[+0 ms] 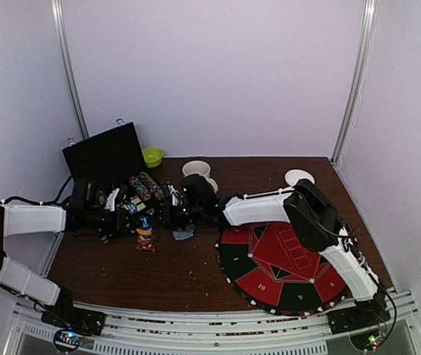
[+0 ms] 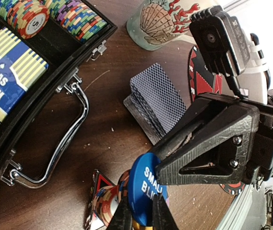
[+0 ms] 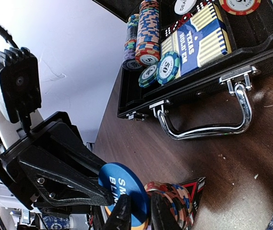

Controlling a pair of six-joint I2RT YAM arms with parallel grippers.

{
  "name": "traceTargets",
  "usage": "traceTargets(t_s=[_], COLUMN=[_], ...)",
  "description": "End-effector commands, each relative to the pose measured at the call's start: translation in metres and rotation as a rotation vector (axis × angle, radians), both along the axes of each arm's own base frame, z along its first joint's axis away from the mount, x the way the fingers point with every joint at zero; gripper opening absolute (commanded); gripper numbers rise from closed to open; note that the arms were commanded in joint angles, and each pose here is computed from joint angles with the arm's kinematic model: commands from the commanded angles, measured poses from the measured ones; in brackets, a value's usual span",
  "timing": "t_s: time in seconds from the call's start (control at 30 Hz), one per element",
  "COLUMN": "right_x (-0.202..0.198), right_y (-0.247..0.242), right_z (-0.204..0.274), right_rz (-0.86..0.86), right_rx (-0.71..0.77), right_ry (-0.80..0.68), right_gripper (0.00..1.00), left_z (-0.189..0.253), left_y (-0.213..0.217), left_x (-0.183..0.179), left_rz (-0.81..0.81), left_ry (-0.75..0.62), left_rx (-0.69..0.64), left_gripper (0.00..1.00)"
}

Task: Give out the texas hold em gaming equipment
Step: Pick up the big blind button from the center of the board.

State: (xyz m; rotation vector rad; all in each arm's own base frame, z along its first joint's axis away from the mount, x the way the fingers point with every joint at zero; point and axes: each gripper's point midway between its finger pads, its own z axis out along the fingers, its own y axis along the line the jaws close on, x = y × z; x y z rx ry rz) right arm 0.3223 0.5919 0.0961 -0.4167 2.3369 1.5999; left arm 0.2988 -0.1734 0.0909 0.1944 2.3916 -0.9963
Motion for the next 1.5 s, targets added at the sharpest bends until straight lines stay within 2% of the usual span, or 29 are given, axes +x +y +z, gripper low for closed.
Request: traceTargets(t_s=[0.0, 0.43, 0.9, 1.47], right_x=[-0.001, 0.003, 0.001, -0.025], right_y=[-0.008, -0.011, -0.021, -0.018], right_z=[-0.016, -0.008, 0.002, -0.014], right_rz=[-0.026, -0.041, -0.052, 0.028], right_rx=[-0.092, -0.107, -0.122, -0.059], right_ry=[0.007, -0.027, -0.060, 0.026], right_gripper=[0.16, 0.21, 0.45, 0.55], left_z=[-0.048, -0.054, -0.058, -0.061], left_y=[0.028, 0.028, 0.029, 0.030], left_x=[-0.020, -0.028, -0.030, -0.031], left_rz=[0.043, 0.027, 0.015, 0.013], left_ry=[0.123, 0.150, 0.158, 0.169], left_rx=[0.187, 0.193, 0.206, 0.215], left_gripper=[0.00, 0.00, 0.00, 0.00])
